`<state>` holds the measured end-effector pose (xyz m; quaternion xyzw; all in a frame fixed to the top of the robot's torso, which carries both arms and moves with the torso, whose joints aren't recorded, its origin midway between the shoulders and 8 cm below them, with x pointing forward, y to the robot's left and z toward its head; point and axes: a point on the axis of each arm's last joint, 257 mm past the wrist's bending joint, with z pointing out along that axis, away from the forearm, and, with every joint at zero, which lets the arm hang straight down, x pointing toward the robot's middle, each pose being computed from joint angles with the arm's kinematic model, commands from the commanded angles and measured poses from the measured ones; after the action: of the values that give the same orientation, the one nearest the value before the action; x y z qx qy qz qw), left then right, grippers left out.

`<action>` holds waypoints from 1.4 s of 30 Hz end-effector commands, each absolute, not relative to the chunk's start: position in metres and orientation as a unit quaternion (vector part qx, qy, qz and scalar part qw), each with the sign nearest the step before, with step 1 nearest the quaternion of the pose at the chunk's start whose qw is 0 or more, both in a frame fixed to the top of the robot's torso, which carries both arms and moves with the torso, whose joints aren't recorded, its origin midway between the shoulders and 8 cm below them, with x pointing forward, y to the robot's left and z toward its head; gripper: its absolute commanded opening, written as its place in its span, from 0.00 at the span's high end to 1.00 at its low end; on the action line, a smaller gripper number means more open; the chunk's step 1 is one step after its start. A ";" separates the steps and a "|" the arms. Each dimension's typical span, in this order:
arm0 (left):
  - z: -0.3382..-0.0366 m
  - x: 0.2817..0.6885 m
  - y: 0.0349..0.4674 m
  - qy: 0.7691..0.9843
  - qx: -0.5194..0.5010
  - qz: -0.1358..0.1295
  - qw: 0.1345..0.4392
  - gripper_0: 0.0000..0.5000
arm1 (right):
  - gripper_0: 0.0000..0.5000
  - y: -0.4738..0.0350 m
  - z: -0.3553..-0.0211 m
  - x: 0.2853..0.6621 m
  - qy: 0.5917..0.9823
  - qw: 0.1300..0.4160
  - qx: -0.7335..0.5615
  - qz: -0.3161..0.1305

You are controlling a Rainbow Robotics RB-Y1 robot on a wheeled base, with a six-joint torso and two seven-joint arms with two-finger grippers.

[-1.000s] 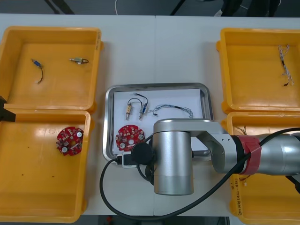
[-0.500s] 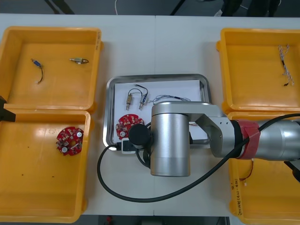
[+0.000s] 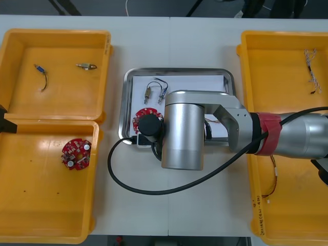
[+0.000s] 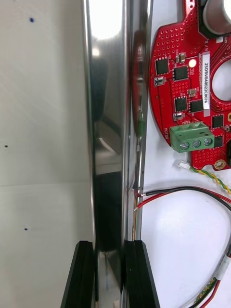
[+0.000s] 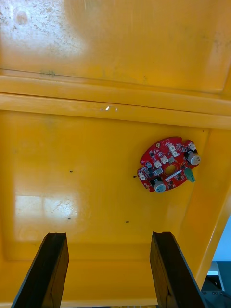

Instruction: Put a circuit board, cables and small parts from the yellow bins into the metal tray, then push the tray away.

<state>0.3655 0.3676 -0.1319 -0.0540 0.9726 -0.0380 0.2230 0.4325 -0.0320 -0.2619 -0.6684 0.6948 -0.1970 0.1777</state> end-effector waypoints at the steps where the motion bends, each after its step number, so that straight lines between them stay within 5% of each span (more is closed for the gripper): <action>1: -0.117 0.365 0.379 0.971 -0.012 -0.008 0.239 0.00 | 0.99 -0.019 -0.222 0.456 0.694 0.212 -0.657 -0.203; 42: -0.117 0.365 0.379 0.971 -0.012 -0.008 0.239 0.00 | 1.00 -0.003 -0.160 0.534 0.651 0.278 -0.658 -0.256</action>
<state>0.3655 0.3676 -0.1319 -0.0540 0.9726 -0.0380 0.2230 0.5153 -0.0212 -0.2041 -0.6537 0.6758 -0.2414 0.2400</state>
